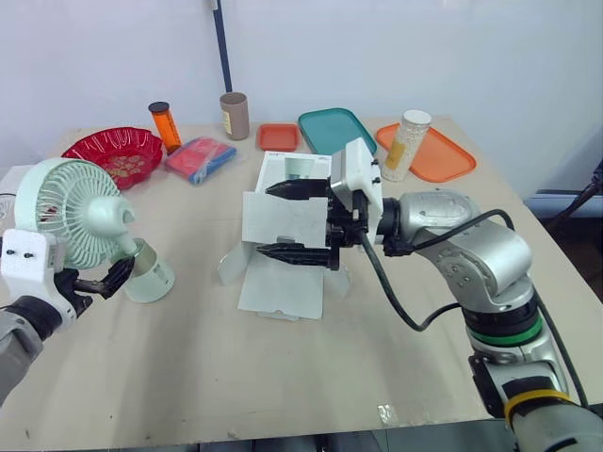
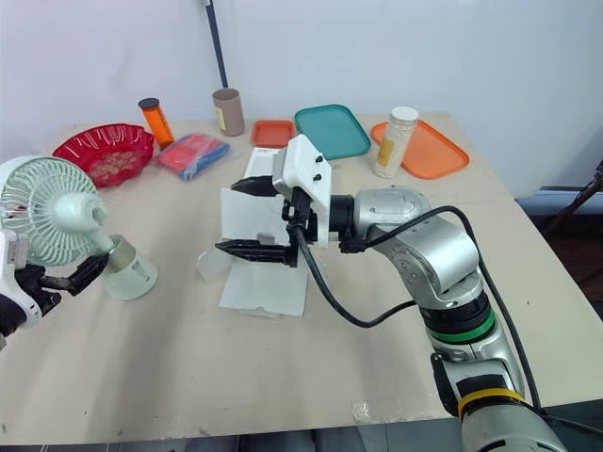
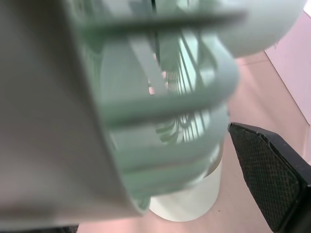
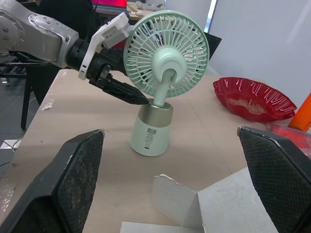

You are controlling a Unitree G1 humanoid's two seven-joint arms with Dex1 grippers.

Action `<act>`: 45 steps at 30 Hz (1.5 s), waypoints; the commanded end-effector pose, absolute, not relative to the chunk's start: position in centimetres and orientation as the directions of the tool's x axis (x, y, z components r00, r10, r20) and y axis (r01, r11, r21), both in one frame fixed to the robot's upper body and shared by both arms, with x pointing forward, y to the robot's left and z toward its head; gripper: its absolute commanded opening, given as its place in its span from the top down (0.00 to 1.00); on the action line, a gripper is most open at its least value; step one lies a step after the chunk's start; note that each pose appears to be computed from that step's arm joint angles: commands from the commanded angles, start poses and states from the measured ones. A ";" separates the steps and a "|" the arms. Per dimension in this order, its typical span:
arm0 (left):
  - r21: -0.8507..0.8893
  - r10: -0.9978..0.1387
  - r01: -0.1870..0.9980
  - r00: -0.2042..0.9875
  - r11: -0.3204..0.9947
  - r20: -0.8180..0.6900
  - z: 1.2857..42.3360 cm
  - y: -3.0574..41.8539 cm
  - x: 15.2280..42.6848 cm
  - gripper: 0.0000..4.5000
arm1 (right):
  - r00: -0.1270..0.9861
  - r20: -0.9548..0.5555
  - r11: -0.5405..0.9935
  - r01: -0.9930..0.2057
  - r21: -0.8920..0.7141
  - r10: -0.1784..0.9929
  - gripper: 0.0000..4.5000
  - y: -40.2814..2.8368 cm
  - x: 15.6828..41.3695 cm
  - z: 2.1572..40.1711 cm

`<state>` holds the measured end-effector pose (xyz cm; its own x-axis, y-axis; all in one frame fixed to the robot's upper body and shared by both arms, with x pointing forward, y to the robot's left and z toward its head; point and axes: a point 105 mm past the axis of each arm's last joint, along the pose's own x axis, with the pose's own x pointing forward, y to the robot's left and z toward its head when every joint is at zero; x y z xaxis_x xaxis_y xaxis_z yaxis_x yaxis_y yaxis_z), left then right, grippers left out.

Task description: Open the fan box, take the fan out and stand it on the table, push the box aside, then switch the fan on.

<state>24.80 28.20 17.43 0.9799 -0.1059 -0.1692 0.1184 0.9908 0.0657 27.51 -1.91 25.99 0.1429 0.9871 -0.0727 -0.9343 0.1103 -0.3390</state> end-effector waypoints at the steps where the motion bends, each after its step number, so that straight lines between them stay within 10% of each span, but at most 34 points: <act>1: 0.091 -0.083 0.091 0.993 0.992 -0.089 19.1 28.1 24.0 0.01 | 0.129 -0.049 0.101 -0.917 -0.385 0.990 0.00 -1.9 26.8 27.0; 45: -0.030 0.038 -0.042 0.990 0.999 -0.139 16.9 29.0 17.7 0.01 | 0.094 -0.056 0.067 -0.927 -0.369 0.994 0.00 -1.9 26.5 26.5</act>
